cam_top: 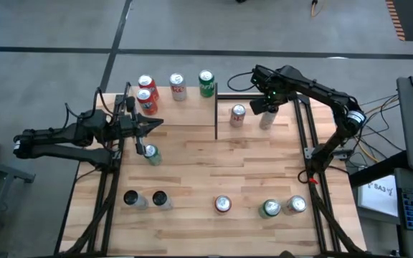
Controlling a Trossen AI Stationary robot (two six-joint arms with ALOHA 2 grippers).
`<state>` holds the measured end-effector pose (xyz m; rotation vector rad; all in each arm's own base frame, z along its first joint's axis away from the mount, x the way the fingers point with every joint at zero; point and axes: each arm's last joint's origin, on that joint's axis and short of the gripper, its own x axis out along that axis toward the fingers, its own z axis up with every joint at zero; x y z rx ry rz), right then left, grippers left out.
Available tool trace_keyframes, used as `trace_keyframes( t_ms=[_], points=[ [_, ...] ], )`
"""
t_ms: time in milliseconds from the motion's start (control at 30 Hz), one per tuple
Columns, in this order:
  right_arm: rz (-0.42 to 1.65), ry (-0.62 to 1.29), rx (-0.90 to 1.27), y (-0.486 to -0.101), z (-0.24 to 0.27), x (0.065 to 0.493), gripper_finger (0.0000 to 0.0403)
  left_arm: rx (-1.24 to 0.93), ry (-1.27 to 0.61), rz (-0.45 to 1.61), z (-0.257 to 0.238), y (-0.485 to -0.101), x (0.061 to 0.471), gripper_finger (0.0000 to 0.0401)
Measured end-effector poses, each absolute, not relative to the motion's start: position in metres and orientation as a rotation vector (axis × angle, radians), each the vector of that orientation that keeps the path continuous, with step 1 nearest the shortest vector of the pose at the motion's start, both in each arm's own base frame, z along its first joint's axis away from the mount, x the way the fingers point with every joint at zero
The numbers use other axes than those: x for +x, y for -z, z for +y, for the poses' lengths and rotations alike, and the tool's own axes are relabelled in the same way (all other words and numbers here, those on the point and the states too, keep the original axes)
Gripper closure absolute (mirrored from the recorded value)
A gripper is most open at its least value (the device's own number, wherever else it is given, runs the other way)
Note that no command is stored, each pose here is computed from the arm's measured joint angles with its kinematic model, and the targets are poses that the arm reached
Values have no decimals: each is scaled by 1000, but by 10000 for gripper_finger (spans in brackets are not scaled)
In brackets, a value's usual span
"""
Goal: Place canned beverage on shelf
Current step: Put the white and yellow soda can on the shelf
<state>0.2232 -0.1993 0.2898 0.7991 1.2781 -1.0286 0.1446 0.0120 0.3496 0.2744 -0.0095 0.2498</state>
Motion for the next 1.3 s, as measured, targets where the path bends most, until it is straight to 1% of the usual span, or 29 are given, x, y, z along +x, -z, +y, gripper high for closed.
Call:
trace_keyframes(
  t_ms=[133,433,533,833,900,1067,1233,1300],
  points=[
    [1262,1063,809,-298,-199,223,179,274,-250,-9,12,-350,145,401],
    [1244,1039,776,-319,-199,222,181,275,-250,-9,12,-350,145,401],
    [1249,1016,745,-321,-199,222,181,281,-250,-8,12,-350,145,401],
    [1266,984,788,-321,-198,220,176,301,-251,-6,12,-350,145,401],
    [1267,988,793,-321,-198,220,169,301,-251,-6,12,-350,145,401],
    [1264,994,805,-321,-199,219,135,301,-251,-6,12,-350,145,401],
    [1219,984,825,-322,-201,222,138,301,-251,-5,12,-350,145,401],
    [1221,997,842,-321,-200,221,133,301,-251,-6,12,-350,145,401]
  ],
)
